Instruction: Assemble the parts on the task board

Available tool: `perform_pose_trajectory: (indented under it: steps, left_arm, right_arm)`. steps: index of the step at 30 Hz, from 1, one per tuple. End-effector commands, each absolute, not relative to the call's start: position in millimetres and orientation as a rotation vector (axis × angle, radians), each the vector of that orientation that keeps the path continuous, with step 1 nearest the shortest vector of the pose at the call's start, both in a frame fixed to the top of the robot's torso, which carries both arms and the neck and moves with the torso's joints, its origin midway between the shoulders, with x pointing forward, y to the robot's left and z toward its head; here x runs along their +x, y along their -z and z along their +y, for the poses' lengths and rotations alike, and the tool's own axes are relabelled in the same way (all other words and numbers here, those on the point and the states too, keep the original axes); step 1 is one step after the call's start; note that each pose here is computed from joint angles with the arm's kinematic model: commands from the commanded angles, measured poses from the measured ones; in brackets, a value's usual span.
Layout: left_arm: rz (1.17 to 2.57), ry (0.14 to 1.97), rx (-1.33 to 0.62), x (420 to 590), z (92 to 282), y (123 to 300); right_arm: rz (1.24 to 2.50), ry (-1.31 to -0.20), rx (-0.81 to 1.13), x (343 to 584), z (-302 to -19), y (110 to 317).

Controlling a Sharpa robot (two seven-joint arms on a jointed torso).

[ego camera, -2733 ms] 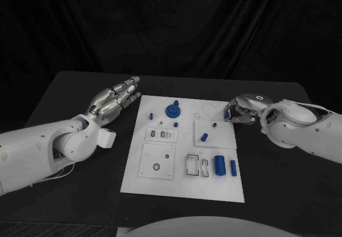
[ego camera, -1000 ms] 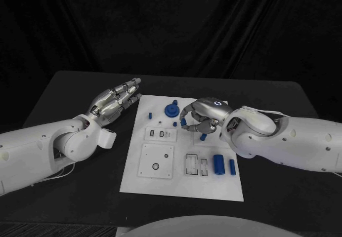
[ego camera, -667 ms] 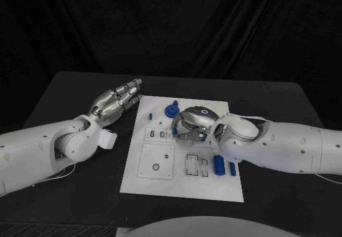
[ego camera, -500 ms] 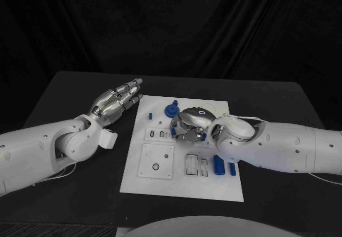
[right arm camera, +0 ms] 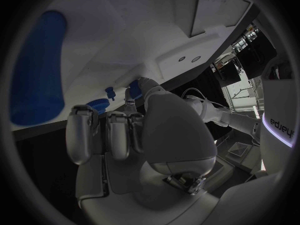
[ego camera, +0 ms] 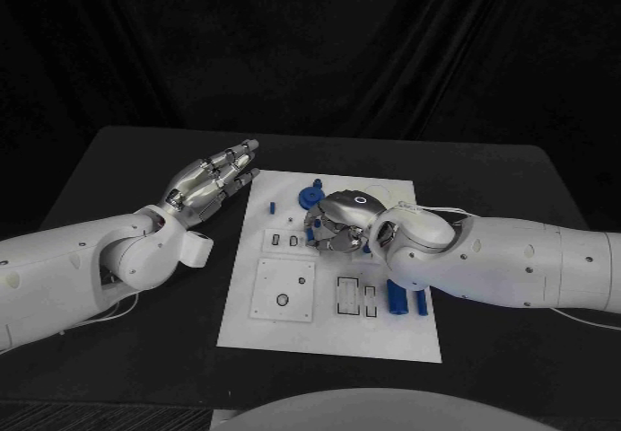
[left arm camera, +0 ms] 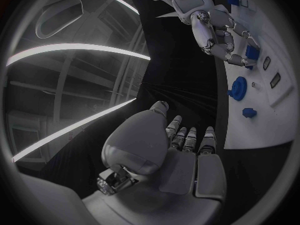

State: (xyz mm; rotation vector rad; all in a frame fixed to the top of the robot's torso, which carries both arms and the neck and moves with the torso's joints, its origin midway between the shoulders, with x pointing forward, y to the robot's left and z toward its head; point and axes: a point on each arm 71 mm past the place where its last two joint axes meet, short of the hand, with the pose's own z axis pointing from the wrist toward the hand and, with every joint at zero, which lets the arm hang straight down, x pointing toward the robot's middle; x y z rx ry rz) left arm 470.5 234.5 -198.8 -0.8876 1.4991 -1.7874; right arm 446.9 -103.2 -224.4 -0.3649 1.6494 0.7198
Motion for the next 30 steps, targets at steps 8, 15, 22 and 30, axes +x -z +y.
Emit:
perform_pose_trajectory:
  steps: [8, 15, 22, 30]
  left_arm:
    - [1.501, 1.813, -0.881, 469.7, 231.8, 198.5]
    - [1.503, 1.813, -0.881, 470.0, 231.6, 198.6]
    - [1.504, 1.812, -0.882, 470.5, 231.9, 198.9]
    - [1.501, 1.807, -0.883, 470.4, 233.7, 199.0]
  right_arm:
    - [1.695, -0.671, -0.385, 446.6, -104.6, 232.7]
    - [1.708, -0.666, -0.393, 446.4, -104.6, 233.9]
    - [1.708, -0.666, -0.393, 446.5, -106.1, 234.3]
    - [1.666, -0.693, -0.377, 444.0, -110.3, 230.1]
